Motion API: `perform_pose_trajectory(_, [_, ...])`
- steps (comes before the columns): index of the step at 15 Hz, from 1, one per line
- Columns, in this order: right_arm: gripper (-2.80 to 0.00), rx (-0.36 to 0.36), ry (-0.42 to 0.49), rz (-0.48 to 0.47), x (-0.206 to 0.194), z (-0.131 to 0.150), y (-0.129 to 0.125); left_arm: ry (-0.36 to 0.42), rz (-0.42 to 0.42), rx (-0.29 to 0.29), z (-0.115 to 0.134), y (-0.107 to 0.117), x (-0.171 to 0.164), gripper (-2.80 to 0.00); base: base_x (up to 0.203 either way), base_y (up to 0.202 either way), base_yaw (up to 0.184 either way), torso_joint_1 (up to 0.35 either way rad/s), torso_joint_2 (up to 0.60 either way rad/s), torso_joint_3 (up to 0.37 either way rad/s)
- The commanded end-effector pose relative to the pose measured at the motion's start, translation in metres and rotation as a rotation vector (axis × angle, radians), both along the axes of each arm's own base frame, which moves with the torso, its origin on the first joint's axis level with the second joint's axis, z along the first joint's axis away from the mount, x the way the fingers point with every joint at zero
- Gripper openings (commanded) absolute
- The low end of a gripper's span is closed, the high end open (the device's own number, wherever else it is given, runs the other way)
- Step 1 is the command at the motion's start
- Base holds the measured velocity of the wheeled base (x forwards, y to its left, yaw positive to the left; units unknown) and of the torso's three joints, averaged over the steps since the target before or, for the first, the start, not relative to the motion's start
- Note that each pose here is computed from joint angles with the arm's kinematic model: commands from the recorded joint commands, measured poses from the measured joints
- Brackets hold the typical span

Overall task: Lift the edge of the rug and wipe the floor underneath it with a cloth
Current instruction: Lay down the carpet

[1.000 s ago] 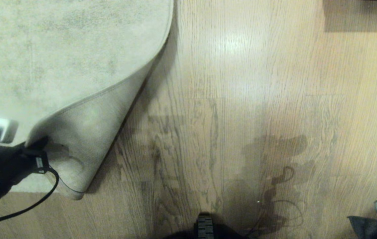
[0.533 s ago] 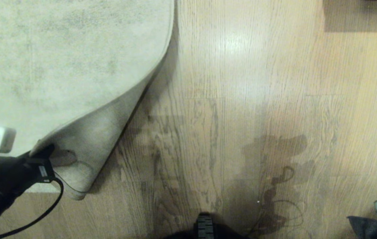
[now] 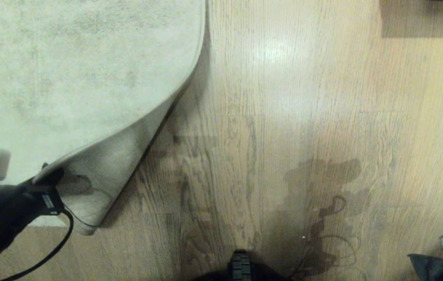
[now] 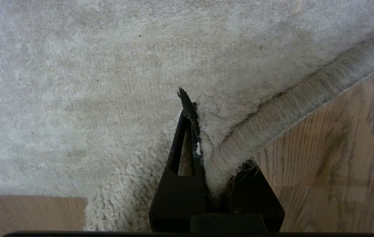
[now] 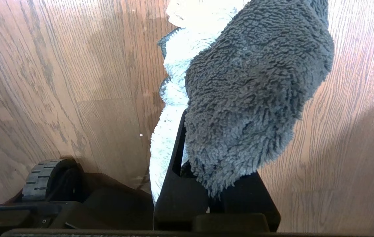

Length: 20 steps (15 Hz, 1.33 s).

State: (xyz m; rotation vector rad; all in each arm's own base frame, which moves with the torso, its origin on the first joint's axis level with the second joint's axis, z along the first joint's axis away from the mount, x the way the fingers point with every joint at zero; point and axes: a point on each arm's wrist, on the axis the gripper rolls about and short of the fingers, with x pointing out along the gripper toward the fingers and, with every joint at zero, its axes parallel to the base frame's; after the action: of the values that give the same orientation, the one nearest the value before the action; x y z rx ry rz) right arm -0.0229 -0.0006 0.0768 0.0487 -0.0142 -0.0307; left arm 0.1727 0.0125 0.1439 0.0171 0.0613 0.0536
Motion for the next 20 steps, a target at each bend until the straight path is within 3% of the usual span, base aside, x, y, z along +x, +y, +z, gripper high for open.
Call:
perform_pose_trajectory(1, [-2.80, 0.001, 0.001, 0.000, 0.000, 0.000, 0.000, -0.010, -0.002, -0.001, 0.001, 0.000, -0.003, -2.80, 0.000, 0.000, 0.000, 0.000, 0.00, 0.000])
perform_pose_trajectory(3, [-2.80, 0.001, 0.000, -0.001, 0.000, 0.000, 0.000, -0.012, -0.002, -0.002, 0.001, 0.000, -0.003, -2.80, 0.000, 0.000, 0.000, 0.000, 0.00, 0.000])
perform_pose_trajectory(4, [-2.80, 0.001, 0.001, 0.000, 0.000, 0.000, 0.000, -0.009, -0.002, -0.003, 0.000, -0.001, -0.004, 0.00, 0.000, 0.000, 0.000, 0.000, 0.00, 0.000])
perform_pose_trajectory(12, [-2.80, 0.001, 0.001, -0.001, 0.000, 0.000, 0.000, -0.059, -0.007, -0.020, 0.006, -0.001, -0.009, 0.00, 0.000, 0.000, 0.000, 0.000, 0.00, 0.000])
perform_pose_trajectory(20, [-2.80, 0.001, 0.001, -0.001, 0.000, 0.000, 0.000, -0.223, -0.015, -0.022, 0.016, -0.002, -0.023, 0.00, 0.000, 0.000, 0.000, 0.000, 0.00, 0.000])
